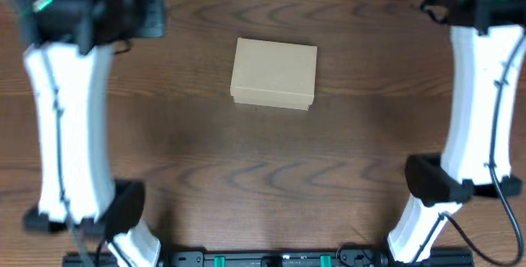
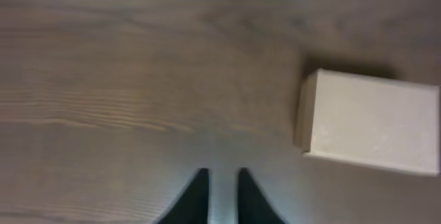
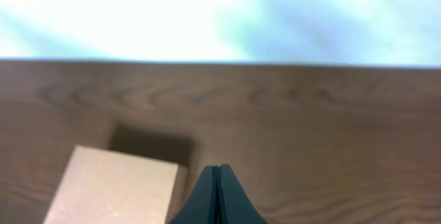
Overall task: Pack container
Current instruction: 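Lift both grippers off the lid and pull them back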
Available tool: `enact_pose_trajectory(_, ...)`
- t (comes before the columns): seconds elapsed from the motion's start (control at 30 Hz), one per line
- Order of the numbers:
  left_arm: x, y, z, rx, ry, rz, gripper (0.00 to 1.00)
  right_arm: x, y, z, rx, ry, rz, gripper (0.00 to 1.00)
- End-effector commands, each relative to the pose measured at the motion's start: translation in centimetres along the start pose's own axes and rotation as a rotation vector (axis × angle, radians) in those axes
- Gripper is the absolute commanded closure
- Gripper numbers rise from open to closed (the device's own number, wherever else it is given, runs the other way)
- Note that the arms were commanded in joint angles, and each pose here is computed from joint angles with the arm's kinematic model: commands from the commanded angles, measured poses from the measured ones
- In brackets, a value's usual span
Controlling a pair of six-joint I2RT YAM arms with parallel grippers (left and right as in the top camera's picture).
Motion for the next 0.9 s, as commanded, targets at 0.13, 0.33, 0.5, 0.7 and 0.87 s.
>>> enact_pose_trajectory(0.13, 2.5, -4.9, 0.8, -0.106, -0.029, -0.118, 0.44, -0.6, -6.3, -1.9, -0.165, 0.004, 0.009, 0.95)
enact_pose_trajectory(0.33, 2.8, -5.6, 1.1, -0.112, -0.031, -0.136, 0.04, -0.6, -7.5, -1.4, -0.159, 0.004, 0.006, 0.01)
enact_pose_trajectory(0.5, 2.8, -5.4, 1.6, -0.084, -0.026, -0.14, 0.05, -0.8, -7.3, -0.4, -0.107, 0.003, 0.016, 0.01)
enact_pose_trajectory(0.7, 2.8, -5.4, 1.7, -0.08, -0.025, -0.14, 0.05, -0.9, -7.3, 0.2, -0.075, 0.003, 0.021, 0.01)
enact_pose_trajectory(0.87, 2.8, -5.4, 1.7, -0.08, -0.025, -0.14, 0.04, -0.9, -7.3, 0.2, -0.075, 0.003, 0.021, 0.01)
Point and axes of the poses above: each gripper's point midway between its finger pads, its own y axis out along the fingers, its own x axis along the line the jaws close on, z = x × y, the point moved 5 cm from there along -y, back along the fingers, and after that the axes turned 5 degrees about y, right-handed, at the moved point
